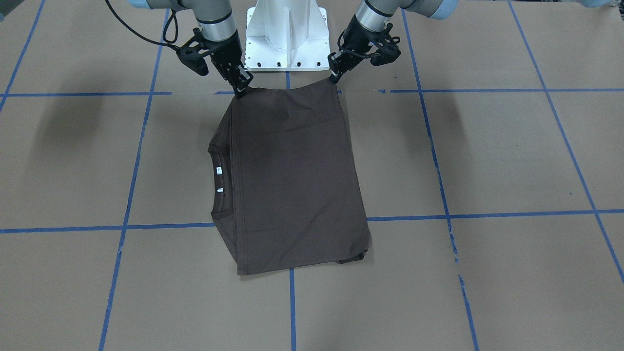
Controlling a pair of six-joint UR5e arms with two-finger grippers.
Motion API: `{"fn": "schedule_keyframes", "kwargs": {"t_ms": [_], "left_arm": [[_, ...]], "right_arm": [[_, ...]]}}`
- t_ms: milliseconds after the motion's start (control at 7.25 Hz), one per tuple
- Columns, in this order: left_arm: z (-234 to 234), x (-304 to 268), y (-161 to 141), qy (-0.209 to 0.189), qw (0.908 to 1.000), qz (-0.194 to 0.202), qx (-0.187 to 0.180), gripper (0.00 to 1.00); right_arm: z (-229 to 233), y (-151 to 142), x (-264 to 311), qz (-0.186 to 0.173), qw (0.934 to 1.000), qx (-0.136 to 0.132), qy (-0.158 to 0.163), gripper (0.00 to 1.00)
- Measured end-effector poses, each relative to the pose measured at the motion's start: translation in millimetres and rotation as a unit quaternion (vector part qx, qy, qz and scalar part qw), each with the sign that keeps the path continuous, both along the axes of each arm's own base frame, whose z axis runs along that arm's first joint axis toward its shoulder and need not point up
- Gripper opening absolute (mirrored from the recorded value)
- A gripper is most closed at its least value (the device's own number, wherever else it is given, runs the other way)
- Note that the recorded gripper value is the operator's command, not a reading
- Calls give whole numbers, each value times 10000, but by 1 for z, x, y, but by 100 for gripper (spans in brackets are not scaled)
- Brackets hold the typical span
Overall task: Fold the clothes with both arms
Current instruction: 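Lift the near edge with both grippers and fold it away from the robot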
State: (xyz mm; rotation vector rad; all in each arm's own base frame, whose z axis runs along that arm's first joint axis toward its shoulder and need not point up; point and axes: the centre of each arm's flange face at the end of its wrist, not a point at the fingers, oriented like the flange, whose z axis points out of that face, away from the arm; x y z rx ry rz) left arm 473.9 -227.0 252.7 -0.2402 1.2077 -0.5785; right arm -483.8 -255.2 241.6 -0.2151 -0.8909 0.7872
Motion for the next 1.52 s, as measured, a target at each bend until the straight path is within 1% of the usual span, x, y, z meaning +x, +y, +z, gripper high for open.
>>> {"fn": "schedule_keyframes", "kwargs": {"t_ms": [276,414,552,690,828,966,1241,1379,1517], "left_arm": [[-21,-13,12,274,9994,98,-176,0],[-28,-16,16,350,9991,126,-185,0],[-28,-18,8,333,9993,68,-122,0],[-28,-23,-15,223,9997,-85,100,0],[-30,-30,-51,24,9986,-284,456,0],[-33,-30,-87,-184,9963,-490,687,0],[-32,-24,-154,-518,9905,-826,968,0],[-29,-29,-179,-656,9873,-944,1096,0],[-26,-32,-199,-787,9841,-1019,1224,0]], "right_arm": [[-7,18,32,-127,9997,-1,-205,0],[-16,18,46,-140,9993,2,-343,0],[-20,2,52,-44,9992,23,-385,0],[-21,-33,51,86,9993,61,-350,0],[-25,-78,53,153,9994,79,-314,0],[-28,-119,58,212,9993,73,-286,0],[-31,-190,59,277,9995,45,-153,0],[-31,-219,51,287,9995,-13,-138,0],[-27,-242,38,309,9993,-4,-205,0]]}}
